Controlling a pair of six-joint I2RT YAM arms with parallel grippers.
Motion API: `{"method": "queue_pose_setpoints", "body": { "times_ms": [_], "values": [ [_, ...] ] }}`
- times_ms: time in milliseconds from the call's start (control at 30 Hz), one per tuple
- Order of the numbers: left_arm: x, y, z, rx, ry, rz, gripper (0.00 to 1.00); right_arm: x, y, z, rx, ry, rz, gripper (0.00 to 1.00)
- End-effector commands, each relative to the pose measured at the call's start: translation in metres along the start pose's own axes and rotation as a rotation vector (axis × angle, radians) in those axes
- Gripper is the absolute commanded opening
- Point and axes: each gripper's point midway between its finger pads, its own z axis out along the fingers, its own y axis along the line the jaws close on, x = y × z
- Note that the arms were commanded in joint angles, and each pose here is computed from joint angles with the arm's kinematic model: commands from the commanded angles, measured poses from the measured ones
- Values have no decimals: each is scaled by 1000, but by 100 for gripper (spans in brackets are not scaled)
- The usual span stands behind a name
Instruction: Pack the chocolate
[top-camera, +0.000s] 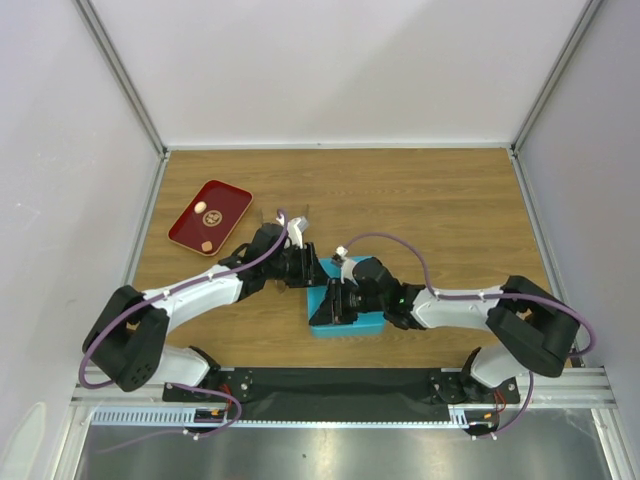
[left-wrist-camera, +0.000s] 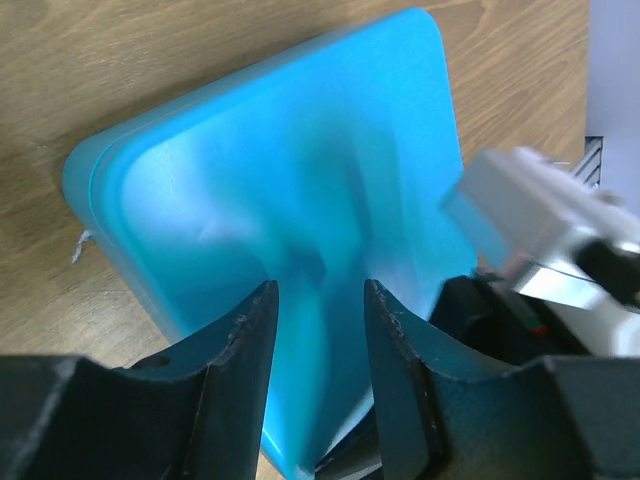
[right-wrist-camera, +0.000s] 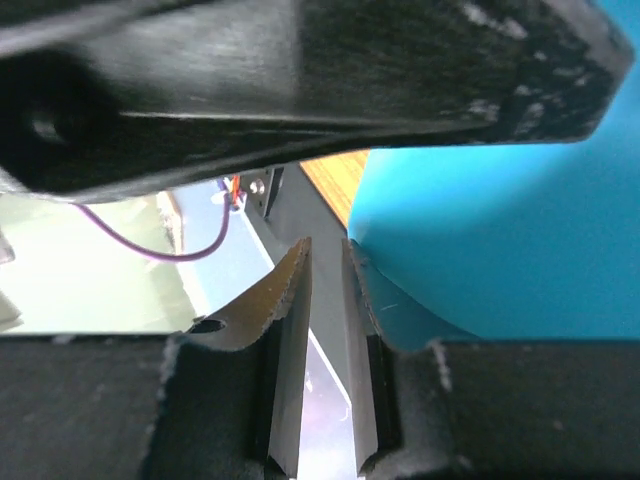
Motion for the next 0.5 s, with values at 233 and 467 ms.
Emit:
{"method": "queue_pose_setpoints", "body": {
  "times_ms": [233, 467],
  "values": [
    [-62, -43, -40, -23, -124, 141, 50, -58, 51, -68, 121, -151, -185, 28],
    [-130, -126, -153, 54, -450, 340, 100, -124, 37, -203, 448, -535, -251, 85]
  ]
}}
